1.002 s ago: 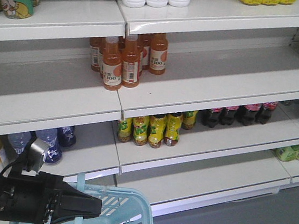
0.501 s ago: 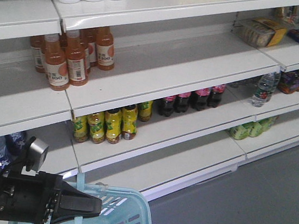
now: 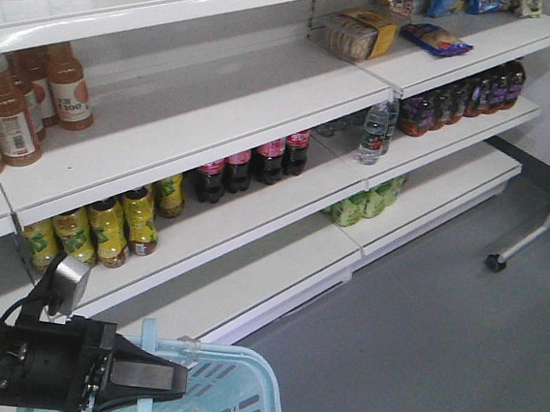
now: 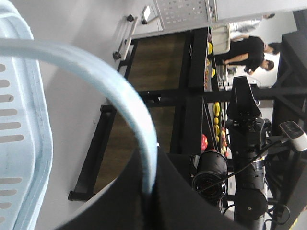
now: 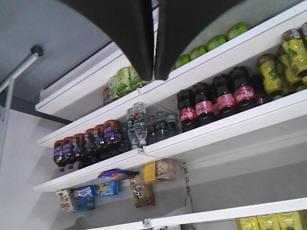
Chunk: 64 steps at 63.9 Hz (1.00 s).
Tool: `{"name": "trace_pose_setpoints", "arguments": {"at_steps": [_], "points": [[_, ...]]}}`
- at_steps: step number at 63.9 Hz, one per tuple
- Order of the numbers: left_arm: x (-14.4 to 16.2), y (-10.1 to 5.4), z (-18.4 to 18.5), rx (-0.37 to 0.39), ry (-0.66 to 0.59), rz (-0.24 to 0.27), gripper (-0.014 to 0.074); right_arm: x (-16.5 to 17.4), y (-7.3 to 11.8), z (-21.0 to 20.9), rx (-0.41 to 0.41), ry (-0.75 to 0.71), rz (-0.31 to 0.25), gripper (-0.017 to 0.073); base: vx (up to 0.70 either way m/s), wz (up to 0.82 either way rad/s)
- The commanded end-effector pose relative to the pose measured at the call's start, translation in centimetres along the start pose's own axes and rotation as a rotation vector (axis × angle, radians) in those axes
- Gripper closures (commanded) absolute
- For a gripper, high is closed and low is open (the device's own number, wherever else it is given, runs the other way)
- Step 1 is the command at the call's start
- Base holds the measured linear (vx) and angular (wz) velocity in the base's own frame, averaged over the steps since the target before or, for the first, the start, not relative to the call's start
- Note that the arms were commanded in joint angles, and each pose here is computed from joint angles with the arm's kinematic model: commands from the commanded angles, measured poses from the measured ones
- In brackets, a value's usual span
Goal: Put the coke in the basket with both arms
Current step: 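Drive the base around the aisle holding the basket in the left gripper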
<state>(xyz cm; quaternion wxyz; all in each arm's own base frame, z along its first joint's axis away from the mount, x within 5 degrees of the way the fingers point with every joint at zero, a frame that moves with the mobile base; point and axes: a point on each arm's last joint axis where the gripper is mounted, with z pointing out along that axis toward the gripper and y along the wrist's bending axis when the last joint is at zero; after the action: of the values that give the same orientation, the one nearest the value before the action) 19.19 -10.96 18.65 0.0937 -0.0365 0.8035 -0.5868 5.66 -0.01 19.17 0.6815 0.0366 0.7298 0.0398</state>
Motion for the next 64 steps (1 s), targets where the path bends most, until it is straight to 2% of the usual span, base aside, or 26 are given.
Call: {"name": "trace_pose_setpoints", "arguments": {"at_steps": [1, 64], "points": [[-0.45, -1.98, -0.31, 0.130, -0.051, 0.012, 0.0601, -0.40, 0.10, -0.10, -0.014, -0.081, -0.013, 0.0564, -0.02, -0.35], [-0.45, -1.98, -0.31, 0.130, -0.051, 0.012, 0.0601, -0.40, 0.10, -0.10, -0.014, -0.081, -0.013, 0.0564, -0.01, -0.38]]}}
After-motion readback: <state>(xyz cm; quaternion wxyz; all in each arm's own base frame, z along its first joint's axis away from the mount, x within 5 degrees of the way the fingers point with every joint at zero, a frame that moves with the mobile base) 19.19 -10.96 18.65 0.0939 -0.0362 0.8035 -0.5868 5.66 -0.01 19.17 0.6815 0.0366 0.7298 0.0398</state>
